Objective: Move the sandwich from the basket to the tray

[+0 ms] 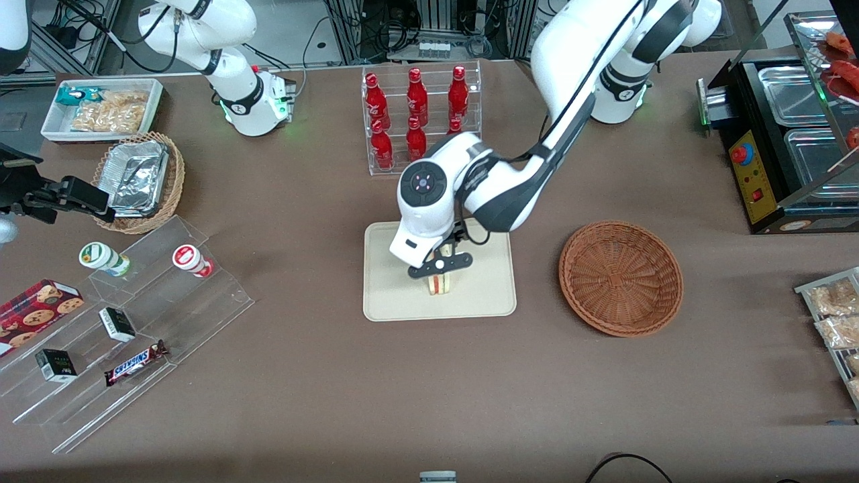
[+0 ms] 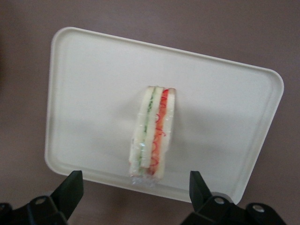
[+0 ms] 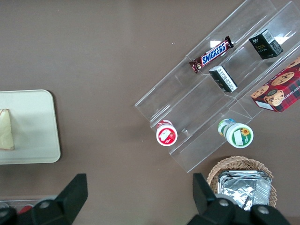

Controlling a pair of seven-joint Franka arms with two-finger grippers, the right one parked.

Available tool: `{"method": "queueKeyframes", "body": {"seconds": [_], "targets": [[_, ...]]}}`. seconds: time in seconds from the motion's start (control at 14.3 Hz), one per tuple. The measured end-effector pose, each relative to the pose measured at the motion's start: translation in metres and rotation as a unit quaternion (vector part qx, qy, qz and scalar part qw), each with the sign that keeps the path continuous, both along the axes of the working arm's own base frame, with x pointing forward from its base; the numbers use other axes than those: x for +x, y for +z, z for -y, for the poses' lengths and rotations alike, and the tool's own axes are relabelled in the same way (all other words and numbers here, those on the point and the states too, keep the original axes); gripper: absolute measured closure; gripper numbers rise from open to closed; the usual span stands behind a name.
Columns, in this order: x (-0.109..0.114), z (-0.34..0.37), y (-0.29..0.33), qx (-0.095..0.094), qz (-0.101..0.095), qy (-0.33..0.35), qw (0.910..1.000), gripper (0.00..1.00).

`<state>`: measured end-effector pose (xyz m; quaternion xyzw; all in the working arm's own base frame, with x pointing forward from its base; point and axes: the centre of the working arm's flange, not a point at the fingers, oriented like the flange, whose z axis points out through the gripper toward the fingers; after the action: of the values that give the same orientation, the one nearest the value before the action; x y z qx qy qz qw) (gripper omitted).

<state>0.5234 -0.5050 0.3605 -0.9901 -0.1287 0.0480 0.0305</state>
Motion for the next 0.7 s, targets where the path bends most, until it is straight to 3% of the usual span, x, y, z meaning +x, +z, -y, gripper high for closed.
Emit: {"method": "queueKeyframes", "body": {"seconds": [0.14, 0.42, 0.7], "targets": [[0.007, -0.024, 0.034, 0.016, 0.001, 0.019, 0.9997, 0.0], [0.042, -0.081, 0.044, 0.024, 0.001, 0.052, 0.9984, 0.0], [0.068, -0.166, 0.06, 0.026, -0.007, 0.036, 0.999, 0.0]]}}
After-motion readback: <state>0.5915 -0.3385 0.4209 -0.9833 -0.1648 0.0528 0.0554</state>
